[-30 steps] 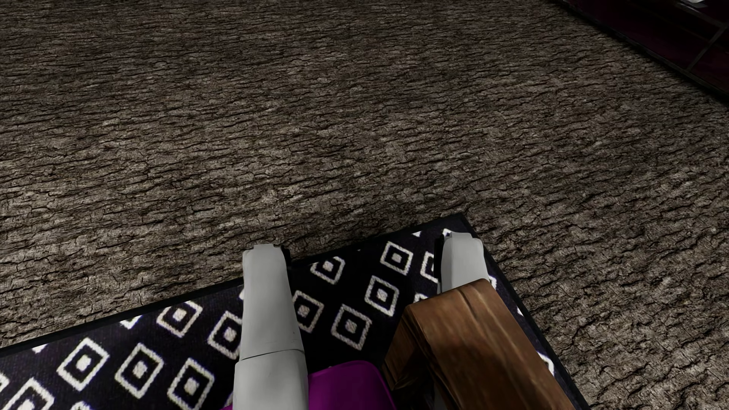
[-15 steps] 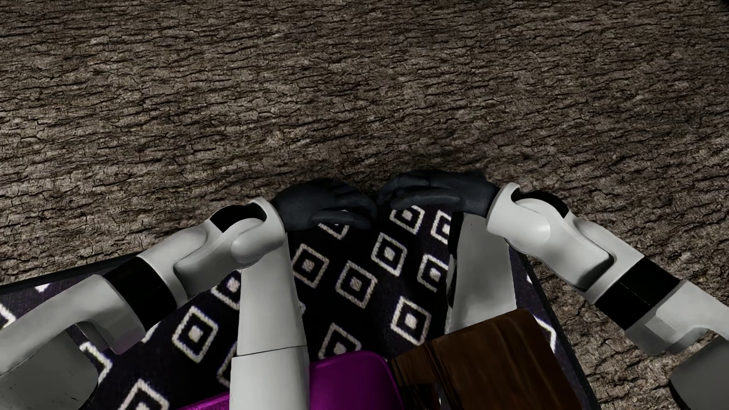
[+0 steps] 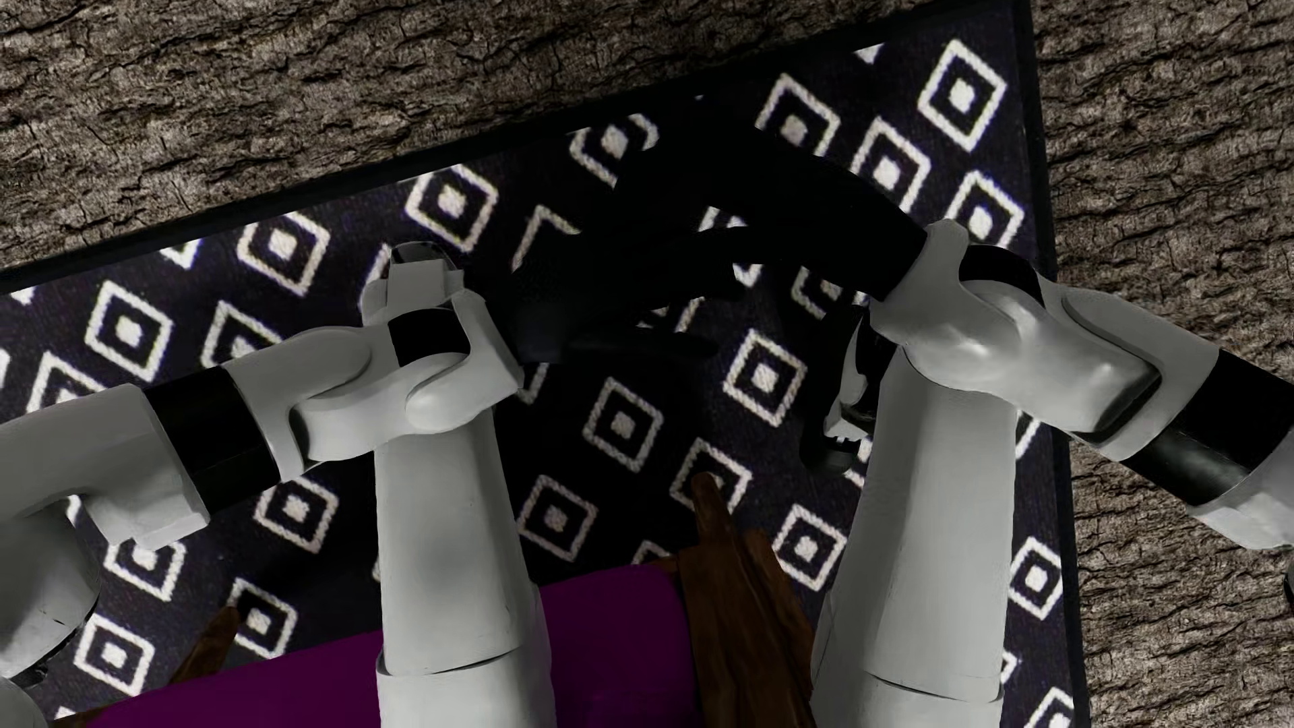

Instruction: Get off of the dark pink chair

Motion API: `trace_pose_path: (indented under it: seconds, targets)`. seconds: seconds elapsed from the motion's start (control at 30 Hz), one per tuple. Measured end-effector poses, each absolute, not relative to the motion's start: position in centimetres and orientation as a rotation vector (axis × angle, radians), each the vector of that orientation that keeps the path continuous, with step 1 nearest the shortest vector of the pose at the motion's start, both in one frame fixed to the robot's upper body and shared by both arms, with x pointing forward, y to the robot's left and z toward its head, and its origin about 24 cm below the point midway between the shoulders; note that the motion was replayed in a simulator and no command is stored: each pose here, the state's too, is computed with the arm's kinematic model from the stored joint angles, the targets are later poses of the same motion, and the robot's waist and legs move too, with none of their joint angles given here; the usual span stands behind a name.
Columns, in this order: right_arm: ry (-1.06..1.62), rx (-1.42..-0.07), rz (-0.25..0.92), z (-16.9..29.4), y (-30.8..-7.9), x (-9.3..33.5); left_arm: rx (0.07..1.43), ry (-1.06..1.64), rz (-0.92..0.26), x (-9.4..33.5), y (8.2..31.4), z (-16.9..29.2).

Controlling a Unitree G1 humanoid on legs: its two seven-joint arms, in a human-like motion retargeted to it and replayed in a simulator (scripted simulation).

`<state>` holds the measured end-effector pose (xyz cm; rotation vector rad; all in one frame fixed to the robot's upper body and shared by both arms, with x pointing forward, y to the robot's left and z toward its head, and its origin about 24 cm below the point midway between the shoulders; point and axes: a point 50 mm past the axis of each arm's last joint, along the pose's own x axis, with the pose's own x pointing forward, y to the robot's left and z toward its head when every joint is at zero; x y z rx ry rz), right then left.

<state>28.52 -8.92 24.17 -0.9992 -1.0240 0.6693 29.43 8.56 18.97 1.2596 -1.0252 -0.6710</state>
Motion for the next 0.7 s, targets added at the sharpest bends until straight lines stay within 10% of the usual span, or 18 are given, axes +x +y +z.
trace_pose_path:
  seconds: [0.3, 0.5, 0.7]
  targets:
    - [-0.037, -1.17, 0.838, 4.1, -9.3, 34.3, 1.318, -0.016, -0.86, 32.8, 9.7, 0.8]
    - [0.561, -0.808, 0.939, -7.8, -10.3, 25.9, 0.946, 0.514, -1.061, 24.8, 11.5, -7.9]
    - [0.688, -0.571, 0.527, -10.8, -16.3, 21.7, 0.686, 0.656, -0.558, 21.2, 18.8, -10.1]
